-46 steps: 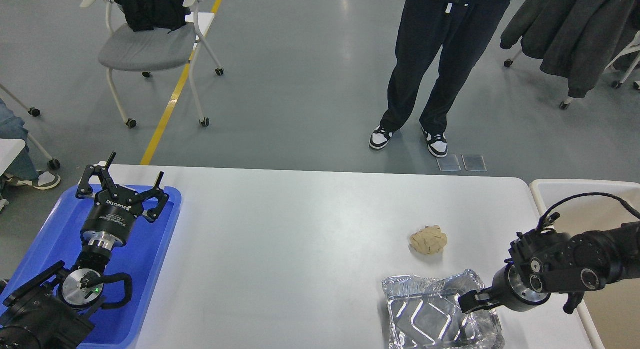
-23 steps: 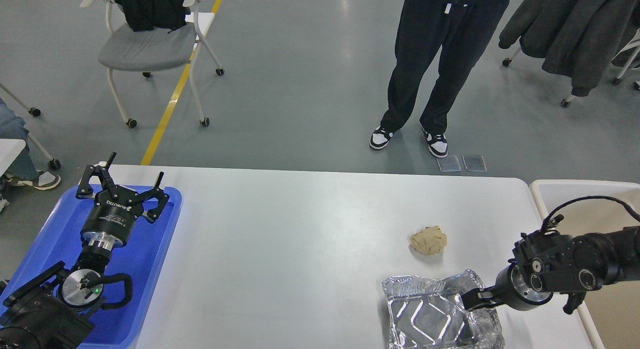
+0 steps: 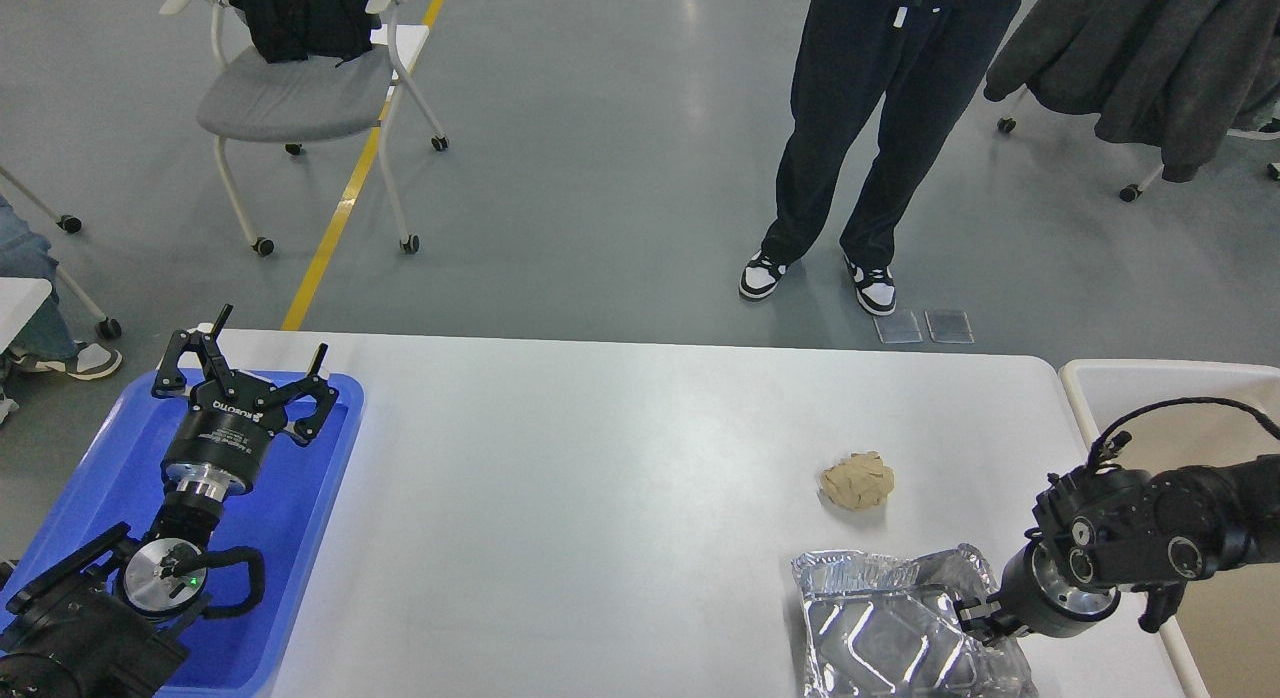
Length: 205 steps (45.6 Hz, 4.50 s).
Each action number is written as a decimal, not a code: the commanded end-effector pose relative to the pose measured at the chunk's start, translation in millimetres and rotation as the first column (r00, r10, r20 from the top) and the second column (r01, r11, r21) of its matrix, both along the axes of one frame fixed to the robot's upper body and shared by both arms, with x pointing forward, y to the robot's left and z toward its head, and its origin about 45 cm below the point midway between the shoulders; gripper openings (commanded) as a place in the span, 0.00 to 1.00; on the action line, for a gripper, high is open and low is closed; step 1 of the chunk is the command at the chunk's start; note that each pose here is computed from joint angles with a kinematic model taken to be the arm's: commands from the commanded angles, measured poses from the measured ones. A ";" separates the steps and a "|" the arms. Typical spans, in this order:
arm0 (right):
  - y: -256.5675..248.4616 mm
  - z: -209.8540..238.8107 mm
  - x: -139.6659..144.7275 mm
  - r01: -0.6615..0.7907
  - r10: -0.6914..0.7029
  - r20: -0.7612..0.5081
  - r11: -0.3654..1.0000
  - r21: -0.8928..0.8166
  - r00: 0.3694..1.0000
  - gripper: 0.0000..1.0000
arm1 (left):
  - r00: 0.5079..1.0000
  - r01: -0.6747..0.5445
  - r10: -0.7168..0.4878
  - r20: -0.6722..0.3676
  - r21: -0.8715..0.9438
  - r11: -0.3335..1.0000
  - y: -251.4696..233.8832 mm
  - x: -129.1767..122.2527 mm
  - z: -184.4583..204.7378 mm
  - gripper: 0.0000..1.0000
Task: Tidy desktop
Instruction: 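Lift the foil tray with the right gripper and carry it toward the bin, then lower the foil tray into the beige bin and release it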
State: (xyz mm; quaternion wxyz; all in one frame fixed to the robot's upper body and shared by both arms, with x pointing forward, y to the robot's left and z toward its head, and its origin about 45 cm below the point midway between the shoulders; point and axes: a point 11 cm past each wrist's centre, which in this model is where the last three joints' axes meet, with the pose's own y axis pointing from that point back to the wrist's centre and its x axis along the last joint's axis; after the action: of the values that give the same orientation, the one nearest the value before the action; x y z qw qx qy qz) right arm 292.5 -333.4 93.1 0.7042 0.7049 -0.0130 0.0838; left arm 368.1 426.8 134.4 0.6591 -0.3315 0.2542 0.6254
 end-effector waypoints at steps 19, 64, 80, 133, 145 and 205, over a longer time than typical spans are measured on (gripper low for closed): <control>1.3 79.7 15.8 -0.035 0.035 -0.002 0.999 -0.011 0.999 0.00 | 1.000 0.001 -0.001 0.001 0.000 1.000 -0.3 0.5 0.5 0.99; 48.9 349.2 51.0 -0.162 0.191 0.179 0.973 -0.162 0.965 0.00 | 1.000 0.001 -0.001 0.003 -0.001 1.000 -0.2 0.6 0.8 0.99; 63.6 365.5 53.5 -0.193 0.225 0.227 0.969 -0.155 0.947 0.00 | 1.000 0.002 -0.002 0.003 -0.002 1.000 -0.9 0.6 0.4 0.99; -171.2 310.9 41.6 0.433 -0.433 0.292 0.899 0.070 0.853 0.00 | 1.000 0.001 -0.001 0.003 -0.001 1.000 -0.2 0.6 0.8 0.99; -234.9 278.8 29.3 0.577 -0.559 0.404 0.812 0.089 0.724 0.00 | 1.000 0.001 -0.001 0.003 -0.001 1.000 -0.2 0.6 0.8 0.99; -306.9 60.0 -33.5 0.803 -0.624 0.634 0.596 0.007 0.457 0.00 | 1.000 0.000 0.000 0.000 0.000 1.000 0.1 0.0 0.1 0.99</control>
State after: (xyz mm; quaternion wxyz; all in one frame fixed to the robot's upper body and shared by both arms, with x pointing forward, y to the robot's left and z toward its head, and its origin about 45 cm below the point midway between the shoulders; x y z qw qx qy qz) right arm 266.4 -645.6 194.6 0.7398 0.4742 -0.4771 -0.0146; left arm 368.2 426.7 134.5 0.6590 -0.3319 0.2542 0.6253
